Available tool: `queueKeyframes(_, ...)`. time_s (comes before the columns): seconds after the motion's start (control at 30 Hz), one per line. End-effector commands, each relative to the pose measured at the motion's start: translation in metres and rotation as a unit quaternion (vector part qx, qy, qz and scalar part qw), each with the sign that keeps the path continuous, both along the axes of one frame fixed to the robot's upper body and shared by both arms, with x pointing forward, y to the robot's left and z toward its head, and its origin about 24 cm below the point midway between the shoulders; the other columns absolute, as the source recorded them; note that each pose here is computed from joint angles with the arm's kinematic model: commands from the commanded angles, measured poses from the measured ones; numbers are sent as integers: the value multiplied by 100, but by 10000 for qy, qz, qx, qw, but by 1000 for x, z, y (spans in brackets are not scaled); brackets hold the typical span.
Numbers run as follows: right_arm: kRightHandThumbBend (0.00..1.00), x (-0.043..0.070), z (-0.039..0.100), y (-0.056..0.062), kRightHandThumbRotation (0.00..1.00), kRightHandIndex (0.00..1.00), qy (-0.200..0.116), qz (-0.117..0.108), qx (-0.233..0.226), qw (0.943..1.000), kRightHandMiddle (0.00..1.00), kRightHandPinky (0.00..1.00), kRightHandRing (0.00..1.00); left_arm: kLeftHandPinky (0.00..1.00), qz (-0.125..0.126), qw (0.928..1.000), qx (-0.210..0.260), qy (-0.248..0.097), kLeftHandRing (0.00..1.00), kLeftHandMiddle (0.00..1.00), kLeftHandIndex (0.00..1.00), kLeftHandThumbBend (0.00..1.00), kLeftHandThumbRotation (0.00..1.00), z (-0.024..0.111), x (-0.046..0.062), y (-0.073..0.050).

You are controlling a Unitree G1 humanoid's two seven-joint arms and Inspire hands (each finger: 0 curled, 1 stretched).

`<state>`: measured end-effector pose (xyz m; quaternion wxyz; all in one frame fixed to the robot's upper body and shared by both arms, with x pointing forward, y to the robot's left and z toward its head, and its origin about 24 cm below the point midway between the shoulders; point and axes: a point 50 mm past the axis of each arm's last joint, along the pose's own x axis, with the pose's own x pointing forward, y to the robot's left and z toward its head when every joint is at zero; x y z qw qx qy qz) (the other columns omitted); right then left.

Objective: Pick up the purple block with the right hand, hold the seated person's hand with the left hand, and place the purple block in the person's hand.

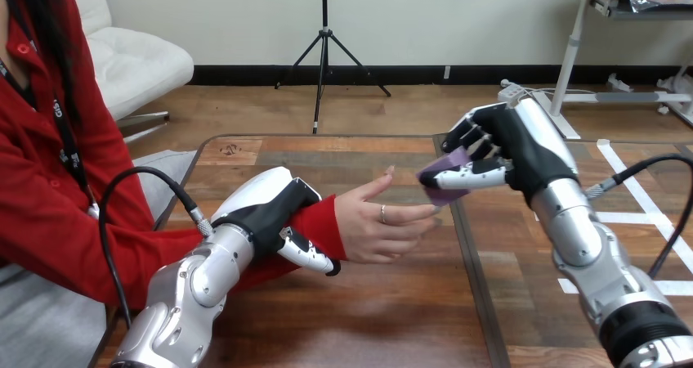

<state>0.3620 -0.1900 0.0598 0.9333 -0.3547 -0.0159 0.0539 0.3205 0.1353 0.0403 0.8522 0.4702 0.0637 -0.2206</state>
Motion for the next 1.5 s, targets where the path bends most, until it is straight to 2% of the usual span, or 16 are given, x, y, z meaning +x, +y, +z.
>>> queueKeyframes(0.0,67,13,95,60,0,30,-2047,1238,92,9709,25,15,19,20,-1914,9126,-1372,-3342,26,35,34,66,0,193,18,-112)
queueKeyframes(0.07,63,12,96,62,0,30,-2134,1304,-48,9682,22,12,16,20,-1921,9119,-1378,-3354,26,35,34,66,0,194,18,-112)
queueKeyframes(0.2,59,12,95,68,0,34,-1984,1431,-32,9696,24,12,17,20,-1924,9109,-1375,-3382,26,35,34,66,0,195,18,-113)
queueKeyframes(0.3,58,11,95,71,0,41,-1915,1480,-26,9703,32,17,24,20,-1937,9093,-1388,-3412,27,35,34,65,0,196,18,-113)
queueKeyframes(0.33,60,11,95,72,0,45,-1920,1491,-26,9700,38,22,29,20,-1943,9085,-1388,-3429,26,35,34,64,0,197,18,-113)
queueKeyframes(0.47,63,9,94,76,0,50,-1924,1553,46,9689,46,29,37,20,-1944,9071,-1402,-3461,26,35,34,63,0,198,17,-113)
queueKeyframes(0.67,67,8,93,82,0,59,-1763,1564,124,9718,62,40,52,19,-1952,9044,-1392,-3530,26,34,34,62,0,200,17,-113)
queueKeyframes(0.8,68,7,92,86,0,63,-1747,1626,206,9709,68,45,58,19,-1958,9033,-1403,-3549,25,34,34,62,0,201,17,-113)
queueKeyframes(0.93,66,5,91,89,0,70,-1721,1686,200,9703,79,54,71,19,-1964,9018,-1429,-3575,25,34,34,62,0,202,17,-112)
queueKeyframes(1.0,66,4,91,90,0,72,-1731,1730,198,9694,81,57,74,19,-1968,9009,-1438,-3592,25,34,34,62,0,202,17,-112)
queueKeyframes(1.1,65,2,91,91,0,71,-1769,1799,176,9675,80,60,75,19,-1972,9000,-1442,-3609,25,34,34,62,0,203,17,-112)
queueKeyframes(1.2,64,-1,91,92,0,67,-1811,1866,196,9654,76,60,71,19,-1972,8997,-1453,-3612,25,34,34,63,0,203,17,-112)
queueKeyframes(1.23,65,-2,91,92,0,63,-1825,1887,225,9647,70,56,65,19,-1971,8997,-1459,-3612,25,34,34,63,0,203,18,-112)
queueKeyframes(1.47,67,-6,90,94,0,51,-1853,1986,472,9612,55,46,50,19,-1937,8999,-1439,-3633,25,34,33,63,0,204,18,-110)
